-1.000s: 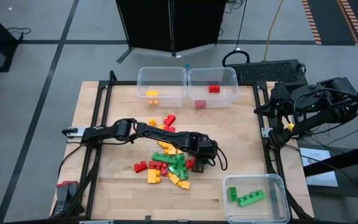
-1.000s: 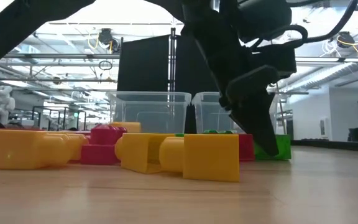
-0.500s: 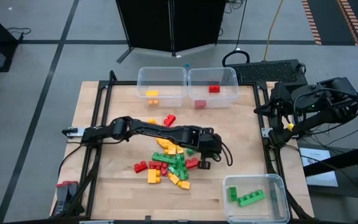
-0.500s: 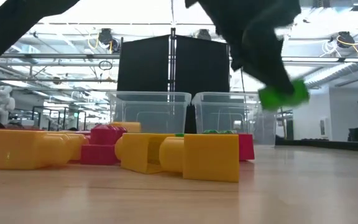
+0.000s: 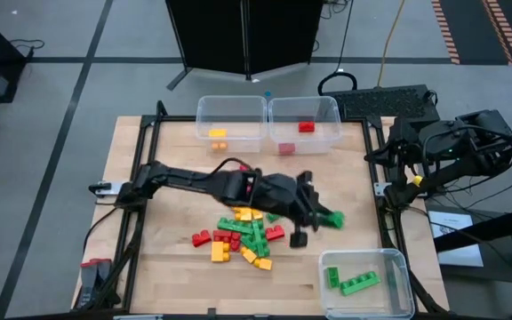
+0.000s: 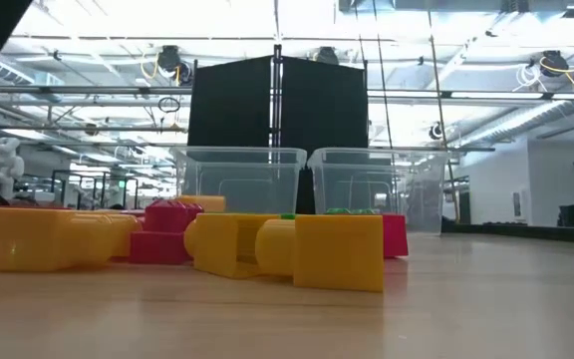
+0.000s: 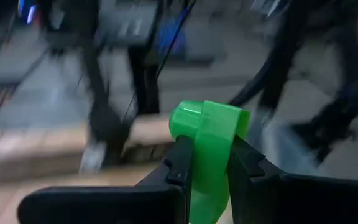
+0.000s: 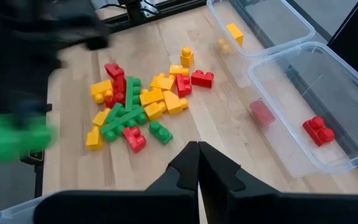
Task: Sort blocks
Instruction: Put the green piece into the bottom right transparent bin
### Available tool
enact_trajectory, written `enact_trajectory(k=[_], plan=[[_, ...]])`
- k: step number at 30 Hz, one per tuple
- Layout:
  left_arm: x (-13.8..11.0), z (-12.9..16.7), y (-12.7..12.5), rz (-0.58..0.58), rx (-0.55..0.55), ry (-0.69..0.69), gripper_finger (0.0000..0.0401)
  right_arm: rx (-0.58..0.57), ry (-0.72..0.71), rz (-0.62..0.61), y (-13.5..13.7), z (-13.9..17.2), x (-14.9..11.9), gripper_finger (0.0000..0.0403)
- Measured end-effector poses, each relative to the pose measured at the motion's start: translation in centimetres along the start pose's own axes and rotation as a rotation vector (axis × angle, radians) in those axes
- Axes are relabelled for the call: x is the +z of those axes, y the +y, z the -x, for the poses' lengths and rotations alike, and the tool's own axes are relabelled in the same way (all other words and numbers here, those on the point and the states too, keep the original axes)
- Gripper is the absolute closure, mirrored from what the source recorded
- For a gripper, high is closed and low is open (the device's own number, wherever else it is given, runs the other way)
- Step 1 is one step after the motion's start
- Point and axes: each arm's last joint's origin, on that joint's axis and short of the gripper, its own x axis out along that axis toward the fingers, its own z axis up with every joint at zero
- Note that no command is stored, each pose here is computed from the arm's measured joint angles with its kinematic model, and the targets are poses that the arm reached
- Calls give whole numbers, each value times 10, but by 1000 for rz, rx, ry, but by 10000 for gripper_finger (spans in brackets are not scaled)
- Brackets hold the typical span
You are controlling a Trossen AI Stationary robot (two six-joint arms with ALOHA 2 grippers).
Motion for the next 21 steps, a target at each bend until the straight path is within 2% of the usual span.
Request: enact_trajectory(k=[4,11,21], plan=[[6,-10,-20,-75,-35,-158,359,-1,0,0,0,0,0,401],[-25,-54,-43,-91,-102,-272,358,0,-2,-4,0,0,0,401],[-88,-101,-61,-102,-172,-174,358,3,-6,-6,1,-1,1,401]])
